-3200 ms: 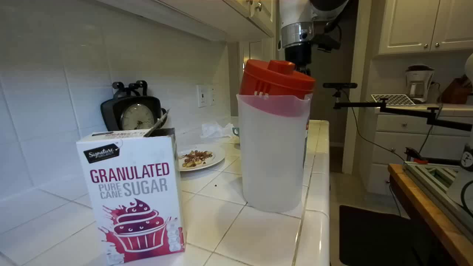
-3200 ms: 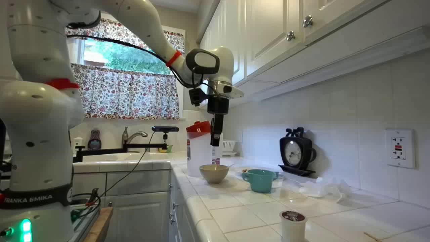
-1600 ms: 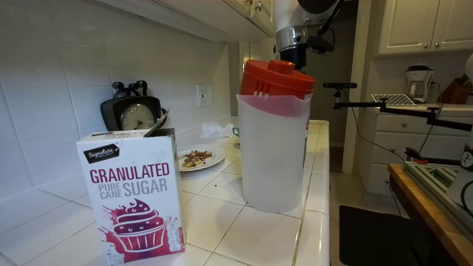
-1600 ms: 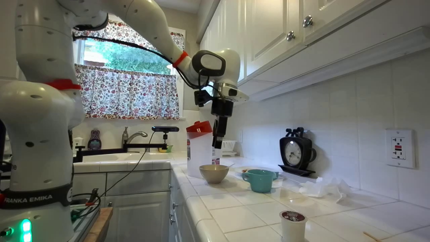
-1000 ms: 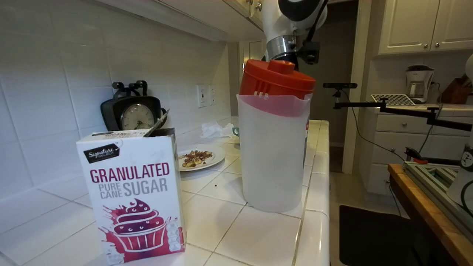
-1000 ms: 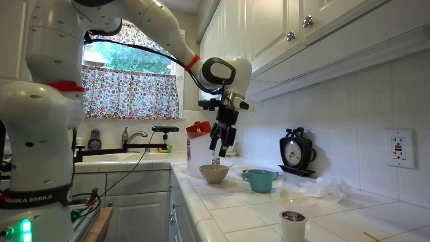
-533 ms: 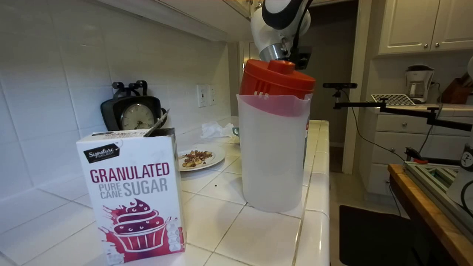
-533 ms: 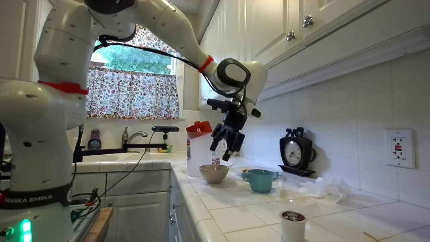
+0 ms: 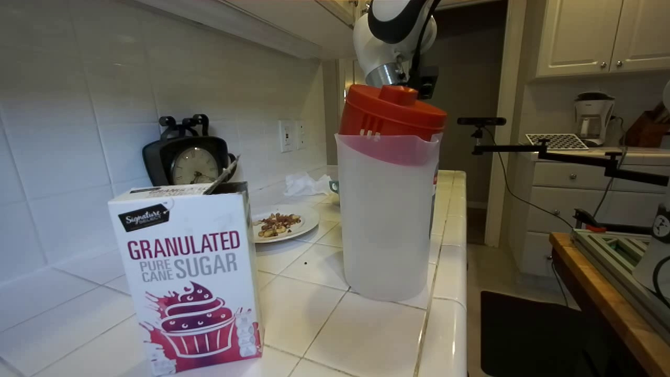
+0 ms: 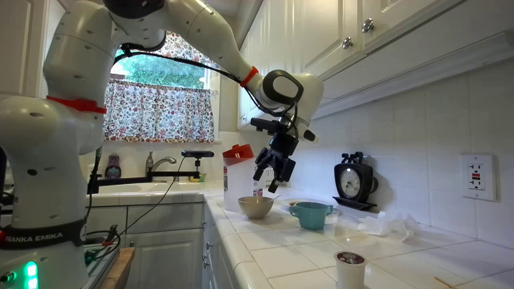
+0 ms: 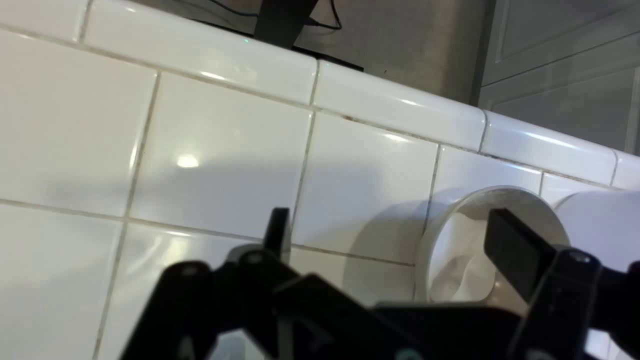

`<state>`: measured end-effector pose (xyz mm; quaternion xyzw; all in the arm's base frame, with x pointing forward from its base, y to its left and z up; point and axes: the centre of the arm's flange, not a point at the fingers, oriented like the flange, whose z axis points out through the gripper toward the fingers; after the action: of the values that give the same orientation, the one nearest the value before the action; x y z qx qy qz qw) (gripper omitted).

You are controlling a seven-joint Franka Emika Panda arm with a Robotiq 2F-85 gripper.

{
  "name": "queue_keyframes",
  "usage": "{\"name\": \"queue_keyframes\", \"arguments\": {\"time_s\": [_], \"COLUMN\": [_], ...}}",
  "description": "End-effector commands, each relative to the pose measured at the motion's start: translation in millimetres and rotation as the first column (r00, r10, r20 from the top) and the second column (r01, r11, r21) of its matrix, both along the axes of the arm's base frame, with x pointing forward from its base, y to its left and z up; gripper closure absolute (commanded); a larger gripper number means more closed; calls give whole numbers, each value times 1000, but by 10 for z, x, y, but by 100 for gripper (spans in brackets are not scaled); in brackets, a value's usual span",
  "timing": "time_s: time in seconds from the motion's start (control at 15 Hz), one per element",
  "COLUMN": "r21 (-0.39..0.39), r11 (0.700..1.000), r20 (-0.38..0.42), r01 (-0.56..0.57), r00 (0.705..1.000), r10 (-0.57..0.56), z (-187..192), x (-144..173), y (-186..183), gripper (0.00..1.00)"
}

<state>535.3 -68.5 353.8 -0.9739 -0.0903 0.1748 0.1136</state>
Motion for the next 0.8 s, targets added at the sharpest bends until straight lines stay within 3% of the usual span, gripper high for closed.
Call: {"name": "queue_keyframes", "arguments": {"time_s": [0.0,0.4,0.73], "r21": [17,40,96], "r11": [1000,997,981], "r20": [78,194,357], "r01": [-24,-67,-169], "r00": [997,979,926], "r10": [22,58,124], "z": [-42,-200,-375], "x": [0,-101,27], "y": [1,150,340], "gripper": [0,0,0]}}
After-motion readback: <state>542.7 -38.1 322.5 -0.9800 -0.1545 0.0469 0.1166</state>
